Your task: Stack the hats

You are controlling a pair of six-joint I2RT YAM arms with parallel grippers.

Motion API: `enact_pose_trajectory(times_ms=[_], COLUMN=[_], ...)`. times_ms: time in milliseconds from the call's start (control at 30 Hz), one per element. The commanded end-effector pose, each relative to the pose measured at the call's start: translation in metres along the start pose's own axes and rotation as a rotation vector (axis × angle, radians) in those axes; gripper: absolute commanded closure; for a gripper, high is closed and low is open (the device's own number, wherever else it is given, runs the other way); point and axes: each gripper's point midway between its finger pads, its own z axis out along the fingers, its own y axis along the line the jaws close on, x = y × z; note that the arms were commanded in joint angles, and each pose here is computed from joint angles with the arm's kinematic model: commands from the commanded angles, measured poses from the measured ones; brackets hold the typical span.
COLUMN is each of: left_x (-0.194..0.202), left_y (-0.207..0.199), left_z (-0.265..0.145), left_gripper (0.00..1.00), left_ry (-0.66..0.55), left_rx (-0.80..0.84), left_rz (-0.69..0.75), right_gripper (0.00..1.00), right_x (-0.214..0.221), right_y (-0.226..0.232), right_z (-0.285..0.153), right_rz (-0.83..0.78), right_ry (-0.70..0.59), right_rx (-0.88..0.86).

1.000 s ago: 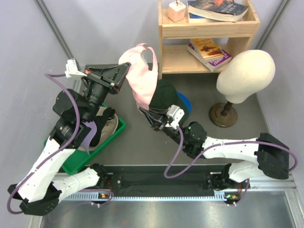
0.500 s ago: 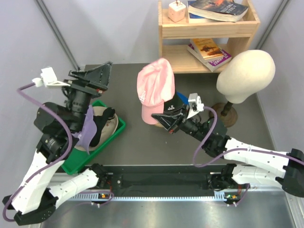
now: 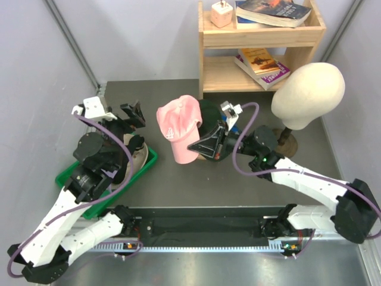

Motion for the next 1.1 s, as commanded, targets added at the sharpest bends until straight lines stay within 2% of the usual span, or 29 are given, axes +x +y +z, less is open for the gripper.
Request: enact_pose_trajectory(times_ms=[0, 133, 200, 333, 367, 467, 567, 600, 633, 733, 1033, 1067], left_x=[-0.018, -0.011, -0.005, 0.029, 0.041, 0.050, 0.052, 0.064, 0.060, 0.083, 0.098, 0.101], left_y=[0.014, 0.017, 0.010, -0.056, -0.088, -0.124, -0.145, -0.157, -0.164, -0.177, -0.179, -0.179], left_z=[0.001, 0.001, 0.000, -0.010, -0.025, -0.048, -0.057, -0.062, -0.063, -0.061, -0.049, -0.048], left_gripper=[0.01, 0.01, 0.01, 0.01, 0.02, 0.01, 0.01, 0.01, 0.01, 0.05, 0.12, 0.17], left_ry=[-0.080, -0.082, -0.076, 0.020, 0.050, 0.088, 0.154, 0.207, 0.219, 0.330, 0.367, 0.374], left_rx=[-0.066, -0.076, -0.020, 0.381, 0.586, 0.831, 0.946, 1.021, 1.053, 1.109, 1.069, 1.067], left_rz=[0.037, 0.054, 0.061, 0.176, 0.198, 0.187, 0.174, 0.176, 0.173, 0.170, 0.180, 0.180], right_gripper=[1.00, 1.00, 1.00, 1.00, 1.00, 1.00, 1.00, 1.00, 1.00, 1.00, 1.00, 1.00], right_x=[-0.034, -0.051, -0.052, -0.048, -0.047, -0.046, -0.039, -0.039, -0.035, -0.030, -0.020, -0.020], right_y=[0.030, -0.002, -0.022, -0.043, -0.043, -0.044, -0.045, -0.044, -0.046, -0.044, -0.036, -0.035], right_z=[0.005, 0.012, 0.009, 0.001, -0.001, -0.004, -0.008, -0.010, -0.012, -0.017, -0.025, -0.026], right_rz=[-0.087, -0.113, -0.091, -0.036, -0.032, -0.028, -0.027, -0.034, -0.034, -0.037, -0.049, -0.051], right_ry=[0.011, 0.021, 0.039, 0.064, 0.071, 0.079, 0.102, 0.105, 0.122, 0.137, 0.171, 0.177], right_rx=[-0.210, -0.125, -0.079, -0.068, -0.077, -0.069, -0.045, -0.040, -0.020, -0.012, -0.032, -0.037])
